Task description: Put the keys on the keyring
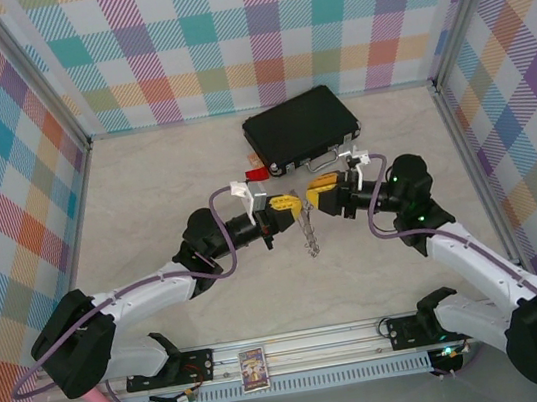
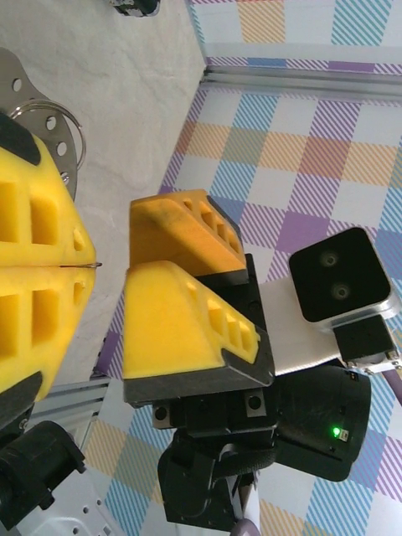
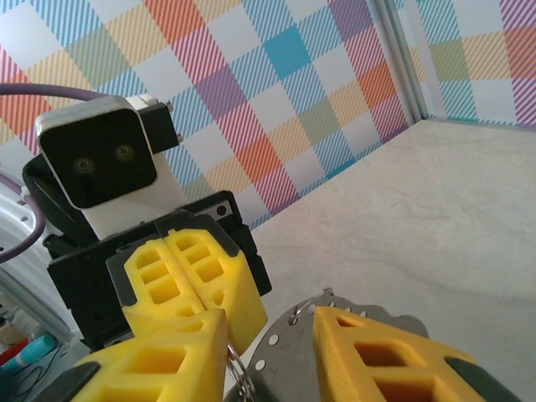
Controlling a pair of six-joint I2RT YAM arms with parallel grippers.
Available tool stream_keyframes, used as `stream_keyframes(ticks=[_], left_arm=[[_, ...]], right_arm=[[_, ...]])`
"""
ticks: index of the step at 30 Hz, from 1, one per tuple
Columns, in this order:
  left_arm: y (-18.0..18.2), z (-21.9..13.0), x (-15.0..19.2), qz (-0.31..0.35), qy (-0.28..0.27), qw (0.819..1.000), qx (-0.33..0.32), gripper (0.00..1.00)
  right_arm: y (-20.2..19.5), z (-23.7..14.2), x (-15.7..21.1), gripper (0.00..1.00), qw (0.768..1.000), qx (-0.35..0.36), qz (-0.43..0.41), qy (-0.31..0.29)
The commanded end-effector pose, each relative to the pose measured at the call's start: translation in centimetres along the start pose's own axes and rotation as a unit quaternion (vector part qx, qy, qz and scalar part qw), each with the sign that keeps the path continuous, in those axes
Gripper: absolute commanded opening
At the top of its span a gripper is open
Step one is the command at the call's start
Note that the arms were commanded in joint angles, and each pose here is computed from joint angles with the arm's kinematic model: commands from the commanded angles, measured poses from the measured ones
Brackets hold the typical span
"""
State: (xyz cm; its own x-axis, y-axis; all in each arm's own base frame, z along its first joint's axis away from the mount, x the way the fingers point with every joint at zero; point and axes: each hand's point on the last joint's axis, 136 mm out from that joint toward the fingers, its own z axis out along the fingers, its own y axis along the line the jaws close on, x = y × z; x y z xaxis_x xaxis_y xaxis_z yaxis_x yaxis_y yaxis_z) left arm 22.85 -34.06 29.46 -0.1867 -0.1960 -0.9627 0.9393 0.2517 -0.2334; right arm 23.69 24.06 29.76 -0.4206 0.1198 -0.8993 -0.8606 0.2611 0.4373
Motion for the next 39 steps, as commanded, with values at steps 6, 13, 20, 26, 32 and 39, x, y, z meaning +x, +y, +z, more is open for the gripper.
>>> stream_keyframes(ticks=[6,13,20,26,32,39], left_arm=[[-0.9,0.0,-3.7,0.023,-0.05,0.998,0.016,0.0],[-0.8,-0.1,-4.1,0.025,-0.057,0.998,0.008,0.0],[-0.9,0.0,-4.0,0.024,-0.053,0.998,0.014,0.0],[-0.8,-0.1,-3.9,0.023,-0.053,0.998,0.01,0.0],[-0.6,0.1,-3.7,0.02,-0.048,0.999,0.009,0.0],[-0.6,0.3,-3.5,0.014,-0.047,0.999,0.014,0.0]], right_arm=[[0.1,0.2,0.7,0.33,1.0,-0.022,0.01,0.007],[-0.3,0.1,1.5,0.35,1.0,-0.017,0.018,0.013],[-0.2,-0.1,1.6,0.37,1.0,-0.013,0.016,0.009],[0.2,-0.1,1.6,0.4,1.0,-0.025,0.013,0.009],[0.8,-0.4,1.7,0.41,0.999,-0.034,0.005,0.008],[1.3,-0.4,1.7,0.33,0.999,-0.049,0.002,0.013]])
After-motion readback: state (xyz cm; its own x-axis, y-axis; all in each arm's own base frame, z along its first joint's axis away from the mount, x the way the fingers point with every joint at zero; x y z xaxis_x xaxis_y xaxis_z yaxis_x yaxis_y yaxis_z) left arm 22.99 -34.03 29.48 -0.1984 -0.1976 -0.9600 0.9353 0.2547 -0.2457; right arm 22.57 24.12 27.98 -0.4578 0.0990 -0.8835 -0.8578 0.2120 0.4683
